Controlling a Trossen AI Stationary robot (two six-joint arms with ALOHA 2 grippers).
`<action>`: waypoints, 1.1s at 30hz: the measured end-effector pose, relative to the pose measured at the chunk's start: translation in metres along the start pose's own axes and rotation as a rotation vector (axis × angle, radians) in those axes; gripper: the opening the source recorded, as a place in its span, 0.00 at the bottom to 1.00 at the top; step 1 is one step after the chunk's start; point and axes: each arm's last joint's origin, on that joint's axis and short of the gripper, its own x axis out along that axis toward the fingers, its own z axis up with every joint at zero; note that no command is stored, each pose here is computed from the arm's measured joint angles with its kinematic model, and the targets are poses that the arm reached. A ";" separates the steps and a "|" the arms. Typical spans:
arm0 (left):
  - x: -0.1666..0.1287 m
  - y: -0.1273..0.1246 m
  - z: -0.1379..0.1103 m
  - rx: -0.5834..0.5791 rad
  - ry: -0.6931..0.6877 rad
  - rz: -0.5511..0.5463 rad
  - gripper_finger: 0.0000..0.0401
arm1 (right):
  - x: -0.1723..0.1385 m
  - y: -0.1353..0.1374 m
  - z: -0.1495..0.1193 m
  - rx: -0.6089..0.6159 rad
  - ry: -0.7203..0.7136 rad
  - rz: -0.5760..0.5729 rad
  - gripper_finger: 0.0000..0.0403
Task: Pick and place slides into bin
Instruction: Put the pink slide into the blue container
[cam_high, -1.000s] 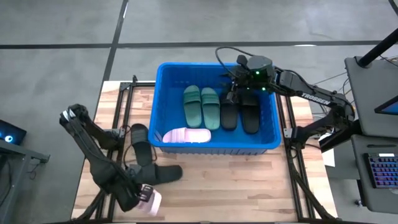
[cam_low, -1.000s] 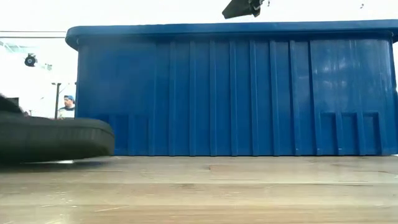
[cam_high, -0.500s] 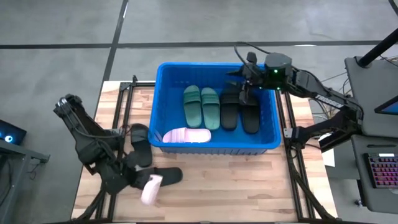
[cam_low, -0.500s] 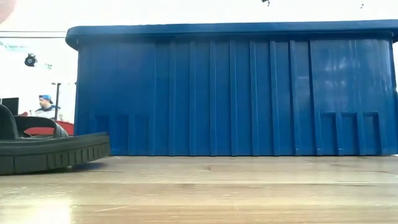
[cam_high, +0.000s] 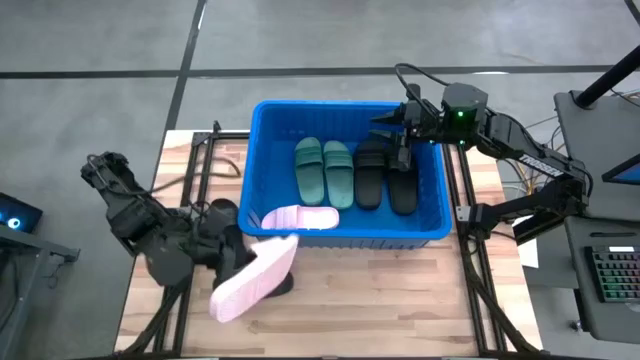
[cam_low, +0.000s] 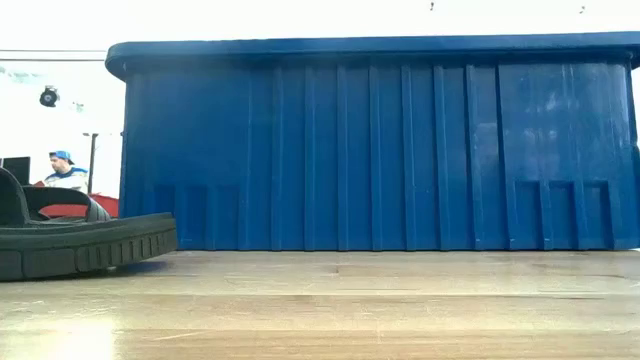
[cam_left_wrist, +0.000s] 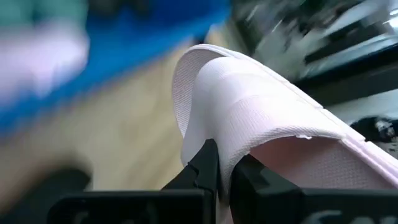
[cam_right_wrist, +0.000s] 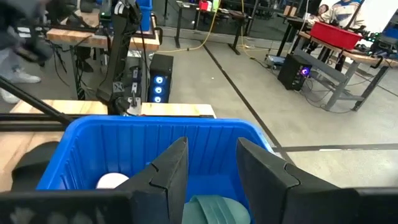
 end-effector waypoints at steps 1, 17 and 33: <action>-0.003 -0.005 0.005 0.063 -0.068 -0.022 0.00 | 0.000 0.000 0.000 0.004 -0.001 0.000 0.32; -0.022 -0.055 0.079 1.173 -0.656 0.225 0.00 | -0.027 0.004 0.036 0.133 -0.161 0.250 0.30; 0.017 -0.019 0.131 1.482 -0.468 0.541 0.00 | -0.055 0.001 0.067 0.226 -0.238 0.273 0.40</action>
